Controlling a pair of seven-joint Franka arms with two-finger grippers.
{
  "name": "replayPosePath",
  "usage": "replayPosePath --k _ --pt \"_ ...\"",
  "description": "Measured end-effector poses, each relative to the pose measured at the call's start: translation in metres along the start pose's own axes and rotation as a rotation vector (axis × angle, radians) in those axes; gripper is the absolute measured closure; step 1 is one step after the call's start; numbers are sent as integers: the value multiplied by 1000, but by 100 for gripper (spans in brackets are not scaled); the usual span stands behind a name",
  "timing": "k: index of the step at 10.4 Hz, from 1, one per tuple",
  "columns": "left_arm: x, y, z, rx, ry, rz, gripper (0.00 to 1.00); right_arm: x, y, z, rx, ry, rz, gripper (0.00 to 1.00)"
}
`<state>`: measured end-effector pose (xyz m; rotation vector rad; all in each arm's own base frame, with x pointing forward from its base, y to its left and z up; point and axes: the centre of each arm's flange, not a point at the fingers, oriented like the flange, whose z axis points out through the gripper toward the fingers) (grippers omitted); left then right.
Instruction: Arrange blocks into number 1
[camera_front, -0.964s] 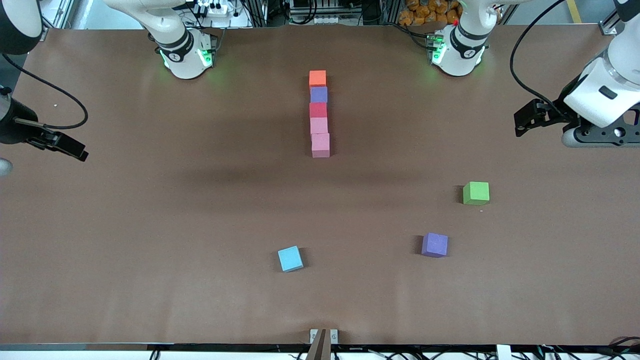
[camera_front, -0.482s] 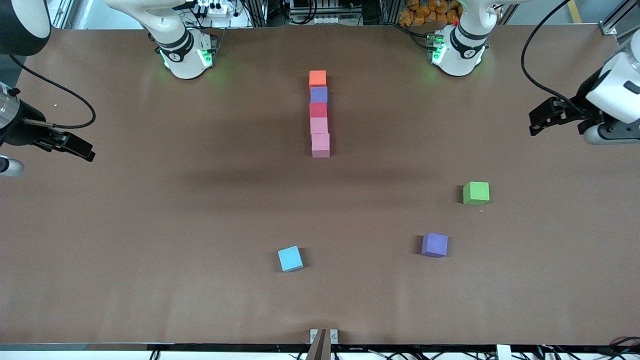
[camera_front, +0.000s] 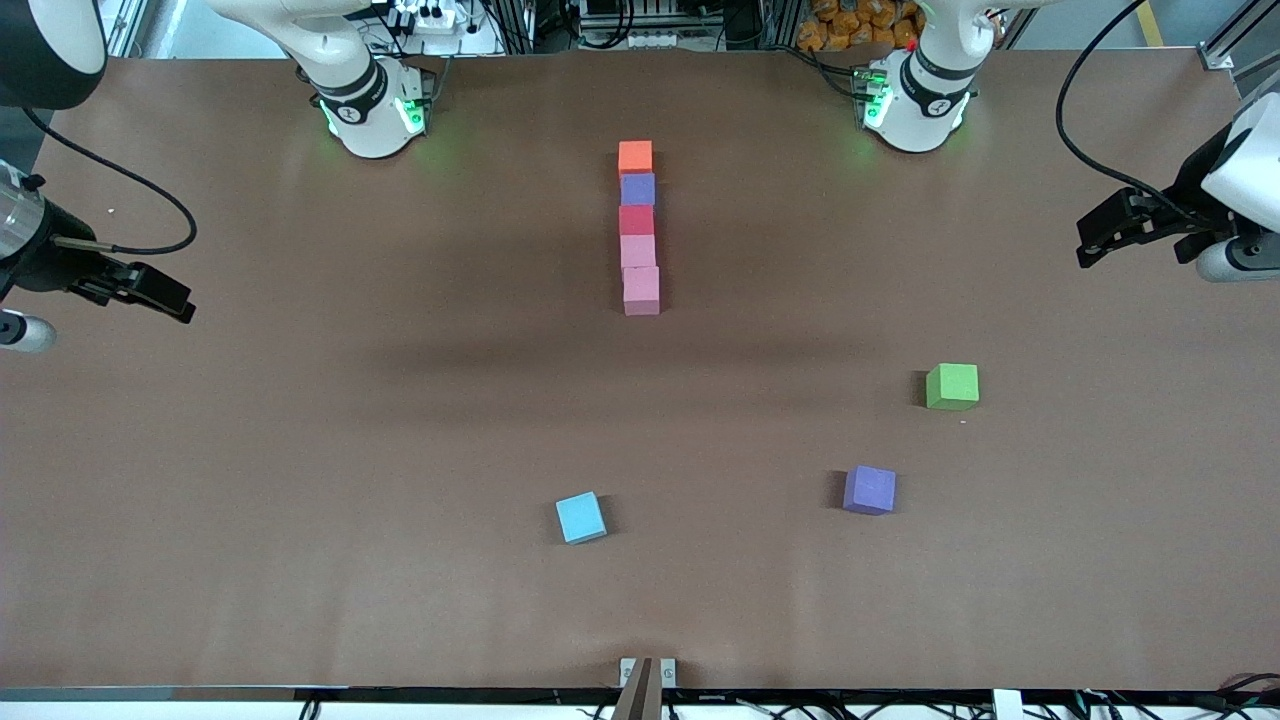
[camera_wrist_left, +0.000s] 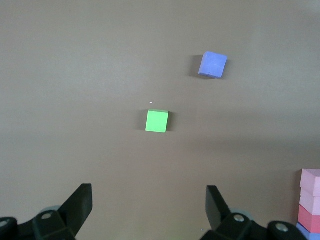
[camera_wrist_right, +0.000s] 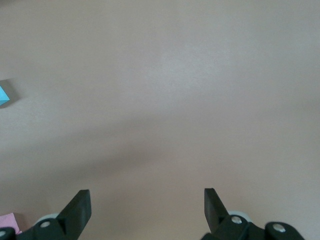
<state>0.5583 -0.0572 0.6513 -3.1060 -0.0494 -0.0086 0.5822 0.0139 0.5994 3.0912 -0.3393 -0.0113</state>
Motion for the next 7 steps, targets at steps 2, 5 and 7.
replayPosePath --k 2,5,7 --pt "0 0 0 0 0 0 0 1 -1 -1 3 7 -22 0" --pt "-1 1 -2 0 3 1 0 1 -2 -1 10 10 -37 0" --pt "-2 0 -4 -1 7 1 0 1 -2 -2 12 10 -38 0"
